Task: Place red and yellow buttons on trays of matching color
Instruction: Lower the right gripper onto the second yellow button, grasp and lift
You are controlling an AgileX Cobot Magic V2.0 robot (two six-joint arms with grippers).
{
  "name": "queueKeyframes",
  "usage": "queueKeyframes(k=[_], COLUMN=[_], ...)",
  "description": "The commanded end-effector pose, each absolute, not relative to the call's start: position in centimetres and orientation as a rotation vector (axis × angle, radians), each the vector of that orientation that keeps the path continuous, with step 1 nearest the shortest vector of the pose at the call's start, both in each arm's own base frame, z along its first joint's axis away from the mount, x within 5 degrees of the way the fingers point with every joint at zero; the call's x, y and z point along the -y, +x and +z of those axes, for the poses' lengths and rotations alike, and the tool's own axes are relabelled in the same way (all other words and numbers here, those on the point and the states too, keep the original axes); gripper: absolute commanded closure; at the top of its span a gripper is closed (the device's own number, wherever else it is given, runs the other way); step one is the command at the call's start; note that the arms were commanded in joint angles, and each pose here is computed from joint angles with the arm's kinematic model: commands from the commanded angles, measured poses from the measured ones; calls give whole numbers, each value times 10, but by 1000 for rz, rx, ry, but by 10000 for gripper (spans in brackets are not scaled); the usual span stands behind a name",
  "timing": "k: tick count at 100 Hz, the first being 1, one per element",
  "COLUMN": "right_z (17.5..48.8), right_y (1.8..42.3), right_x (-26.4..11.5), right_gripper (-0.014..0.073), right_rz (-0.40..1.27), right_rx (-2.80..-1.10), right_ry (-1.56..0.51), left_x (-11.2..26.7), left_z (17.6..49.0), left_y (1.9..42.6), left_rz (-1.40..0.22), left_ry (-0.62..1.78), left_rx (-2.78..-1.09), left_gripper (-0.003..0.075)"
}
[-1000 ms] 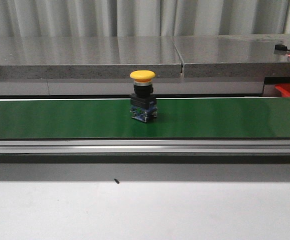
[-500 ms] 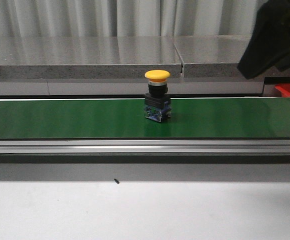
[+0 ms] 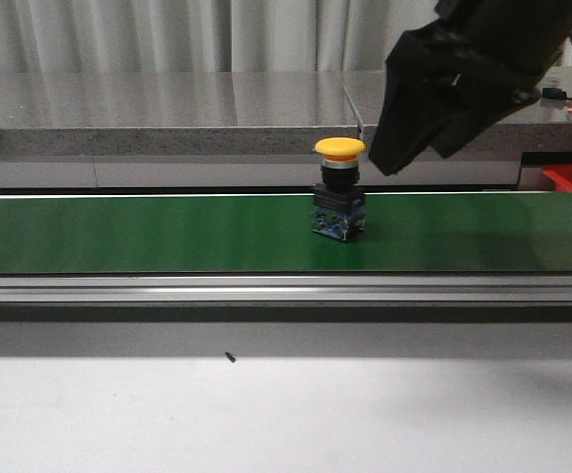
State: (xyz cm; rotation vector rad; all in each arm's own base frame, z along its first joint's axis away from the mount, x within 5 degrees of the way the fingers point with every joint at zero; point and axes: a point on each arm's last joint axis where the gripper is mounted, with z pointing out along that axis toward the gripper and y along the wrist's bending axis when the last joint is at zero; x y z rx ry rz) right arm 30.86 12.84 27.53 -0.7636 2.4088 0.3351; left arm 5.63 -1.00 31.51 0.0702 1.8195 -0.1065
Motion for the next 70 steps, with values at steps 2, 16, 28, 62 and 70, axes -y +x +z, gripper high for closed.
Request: queueKeyframes(k=[2, 16, 28, 62, 70], right_z=[294, 288, 286, 283, 280], right_y=[317, 329, 338, 354, 354], right_x=[-134, -138, -141, -147, -147], right_gripper=[46, 46, 46, 290, 370], right_rz=[327, 327, 327, 329, 332], right_rx=[-2317, -2326, -2327, -2328, -2342], right_ry=[-756, -759, -759, -761, -767], left_x=[10, 10, 10, 10, 10], left_z=[329, 329, 329, 329, 329], left_y=[57, 57, 57, 57, 57], left_rz=[-117, -117, -117, -117, -117], left_ry=[56, 56, 56, 56, 56], left_rx=[-1732, -1732, -1732, -1732, -1732], left_gripper=[741, 741, 741, 741, 741])
